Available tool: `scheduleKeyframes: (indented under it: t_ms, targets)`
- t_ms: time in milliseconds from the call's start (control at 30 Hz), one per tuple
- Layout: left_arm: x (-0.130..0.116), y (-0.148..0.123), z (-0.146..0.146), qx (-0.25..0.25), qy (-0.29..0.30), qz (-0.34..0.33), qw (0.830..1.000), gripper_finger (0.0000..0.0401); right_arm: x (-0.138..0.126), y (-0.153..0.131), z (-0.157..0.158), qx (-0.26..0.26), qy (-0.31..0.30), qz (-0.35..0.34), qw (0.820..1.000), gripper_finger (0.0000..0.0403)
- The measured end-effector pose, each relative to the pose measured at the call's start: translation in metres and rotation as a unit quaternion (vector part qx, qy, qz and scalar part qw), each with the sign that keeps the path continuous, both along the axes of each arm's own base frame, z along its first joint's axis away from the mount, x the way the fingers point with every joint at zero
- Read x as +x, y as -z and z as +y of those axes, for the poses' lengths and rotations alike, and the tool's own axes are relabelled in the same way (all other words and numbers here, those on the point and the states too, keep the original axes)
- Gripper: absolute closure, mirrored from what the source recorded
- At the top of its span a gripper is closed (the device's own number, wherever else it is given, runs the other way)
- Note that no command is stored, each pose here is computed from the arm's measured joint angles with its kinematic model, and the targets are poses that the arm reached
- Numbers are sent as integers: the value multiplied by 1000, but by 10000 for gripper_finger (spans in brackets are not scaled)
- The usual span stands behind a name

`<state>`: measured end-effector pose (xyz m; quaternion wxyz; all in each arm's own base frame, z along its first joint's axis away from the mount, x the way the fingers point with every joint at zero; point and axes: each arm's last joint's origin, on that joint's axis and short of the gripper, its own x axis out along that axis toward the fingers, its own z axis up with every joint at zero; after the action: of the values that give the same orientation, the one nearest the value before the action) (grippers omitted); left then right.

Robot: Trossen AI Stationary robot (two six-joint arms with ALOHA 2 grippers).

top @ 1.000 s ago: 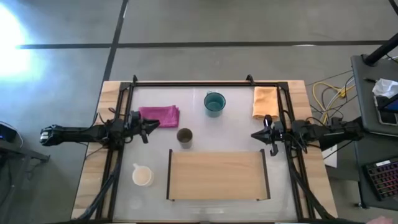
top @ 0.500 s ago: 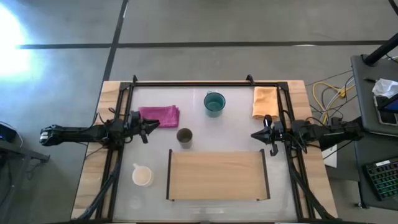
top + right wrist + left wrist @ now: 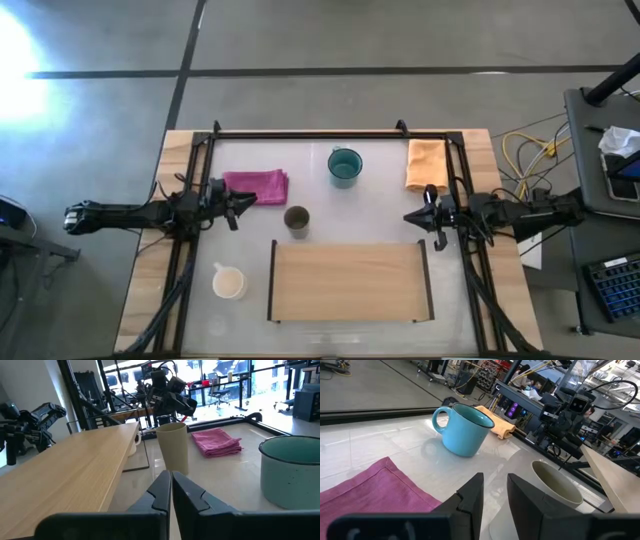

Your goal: Stack small to large cups/mugs on shelf

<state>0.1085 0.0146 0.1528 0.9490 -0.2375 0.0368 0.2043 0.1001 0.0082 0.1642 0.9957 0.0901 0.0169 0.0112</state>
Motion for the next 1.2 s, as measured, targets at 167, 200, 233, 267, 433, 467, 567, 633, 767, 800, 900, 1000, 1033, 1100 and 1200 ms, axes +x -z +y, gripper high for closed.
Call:
scheduleKeyframes:
  t_ms: [167, 200, 233, 267, 433, 467, 567, 633, 767, 800, 900, 1000, 1033, 1100, 1200]
  targets:
    - [0, 0, 0, 0, 0, 0, 1000, 329, 0, 0, 0, 0, 0, 0, 1000, 394]
    - [0, 0, 0, 0, 0, 0, 1000, 329, 0, 0, 0, 0, 0, 0, 1000, 394]
    - [0, 0, 0, 0, 0, 0, 1000, 329, 0, 0, 0, 0, 0, 0, 1000, 394]
    - [0, 0, 0, 0, 0, 0, 1000, 329, 0, 0, 0, 0, 0, 0, 1000, 394]
    - [0, 0, 0, 0, 0, 0, 1000, 329, 0, 0, 0, 0, 0, 0, 1000, 394]
    - [0, 0, 0, 0, 0, 0, 1000, 329, 0, 0, 0, 0, 0, 0, 1000, 394]
    - [0, 0, 0, 0, 0, 0, 1000, 329, 0, 0, 0, 0, 0, 0, 1000, 394]
    - [0, 0, 0, 0, 0, 0, 1000, 329, 0, 0, 0, 0, 0, 0, 1000, 394]
    - [0, 0, 0, 0, 0, 0, 1000, 329, 0, 0, 0, 0, 0, 0, 1000, 394]
    - [0, 0, 0, 0, 0, 0, 1000, 329, 0, 0, 0, 0, 0, 0, 1000, 394]
    - [0, 0, 0, 0, 0, 0, 1000, 329, 0, 0, 0, 0, 0, 0, 1000, 394]
    - [0, 0, 0, 0, 0, 0, 1000, 329, 0, 0, 0, 0, 0, -1, 1000, 394]
    - [0, 0, 0, 0, 0, 0, 1000, 329, 0, -1, 0, 1, 0, -3, 1000, 394]
    - [0, 0, 0, 0, 0, 0, 1000, 329, 0, -4, 0, 14, 1, -21, 1000, 394]
    - [0, 0, 0, 0, 0, 0, 1000, 329, -1, -15, 0, 32, -1, -77, 997, 394]
